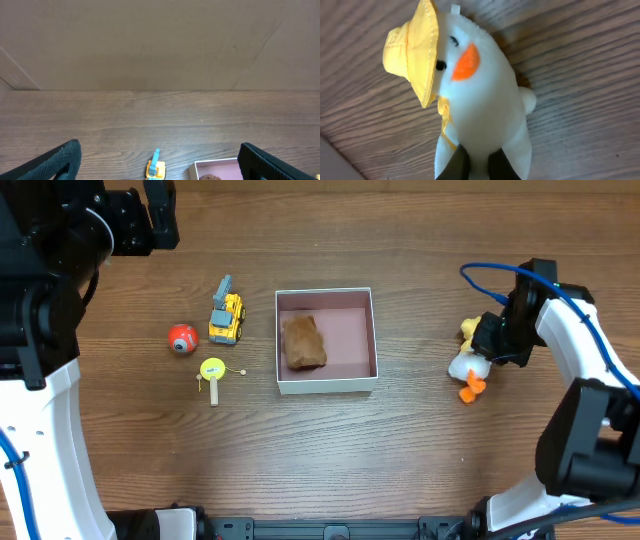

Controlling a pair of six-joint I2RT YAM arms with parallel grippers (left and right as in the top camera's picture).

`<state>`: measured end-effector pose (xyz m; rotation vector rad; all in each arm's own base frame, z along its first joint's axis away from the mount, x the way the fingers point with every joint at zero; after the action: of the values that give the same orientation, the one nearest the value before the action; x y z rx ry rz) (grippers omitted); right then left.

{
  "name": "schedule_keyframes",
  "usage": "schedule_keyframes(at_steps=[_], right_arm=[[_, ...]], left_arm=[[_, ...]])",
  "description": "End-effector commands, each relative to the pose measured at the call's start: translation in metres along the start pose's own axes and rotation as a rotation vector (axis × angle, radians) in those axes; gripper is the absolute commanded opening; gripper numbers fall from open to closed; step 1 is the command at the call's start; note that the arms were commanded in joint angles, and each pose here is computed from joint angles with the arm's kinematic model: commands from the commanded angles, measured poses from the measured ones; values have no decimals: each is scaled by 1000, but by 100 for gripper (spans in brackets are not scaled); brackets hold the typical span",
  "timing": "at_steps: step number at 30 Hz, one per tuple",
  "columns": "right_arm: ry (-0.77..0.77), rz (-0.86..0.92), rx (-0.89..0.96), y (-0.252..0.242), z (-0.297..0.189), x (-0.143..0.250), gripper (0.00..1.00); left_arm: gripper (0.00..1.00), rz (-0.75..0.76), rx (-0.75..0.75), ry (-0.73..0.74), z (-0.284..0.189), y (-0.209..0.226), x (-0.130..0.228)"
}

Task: Pack container
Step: 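Grasp the white plush duck with the right gripper and lift it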

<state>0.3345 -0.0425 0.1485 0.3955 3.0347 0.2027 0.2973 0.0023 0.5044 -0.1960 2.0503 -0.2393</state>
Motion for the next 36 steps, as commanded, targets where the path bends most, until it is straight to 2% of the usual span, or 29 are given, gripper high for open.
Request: schedule_keyframes(at_steps=[1,7,13,17,21,26,31,32,33,35,36], right_arm=[[-210,-52,-34,20,-63,-4,4],[-359,-213,-159,70,-113,21,4],[-439,-469,-323,144,-134,53,4],[-419,-630,-376,195,-122,76,4],[-404,-698,-278,224,-91,81,4],[-386,-707,-178,239,-44,64,4],[-404,-744,-155,251,-8,45,4],[-409,-748,-155,252,-5,43,9],[-422,-747,-154,253,-6,42,20],[-469,-741,-139,255,-9,36,29],[-482,-741,-143,256,-10,35,29]], left_arm=[[100,18,-6,-8,-1,1,-2],[100,18,-6,-8,-1,1,-2],[100,18,-6,-8,-1,1,-2],[100,18,-6,-8,-1,1,-2],[100,18,-6,-8,-1,1,-2],[100,18,-6,-8,-1,1,-2],[100,18,-5,-8,-1,1,-2],[100,18,-5,-8,-1,1,-2],[100,18,-5,-8,-1,1,-2],[100,18,-5,-8,-1,1,-2],[100,18,-6,-8,-1,1,-2]])
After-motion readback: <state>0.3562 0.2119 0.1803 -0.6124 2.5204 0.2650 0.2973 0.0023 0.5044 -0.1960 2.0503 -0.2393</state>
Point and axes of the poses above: each gripper's point midway between its finger pads, its own z axis out along the fingers, its own y axis along the line the jaws close on, x = y × z, the point moved 9 cm from there along -z, back along the fingers, and after that the axes turned 10 degrees about -z, right-handed, at the moved point
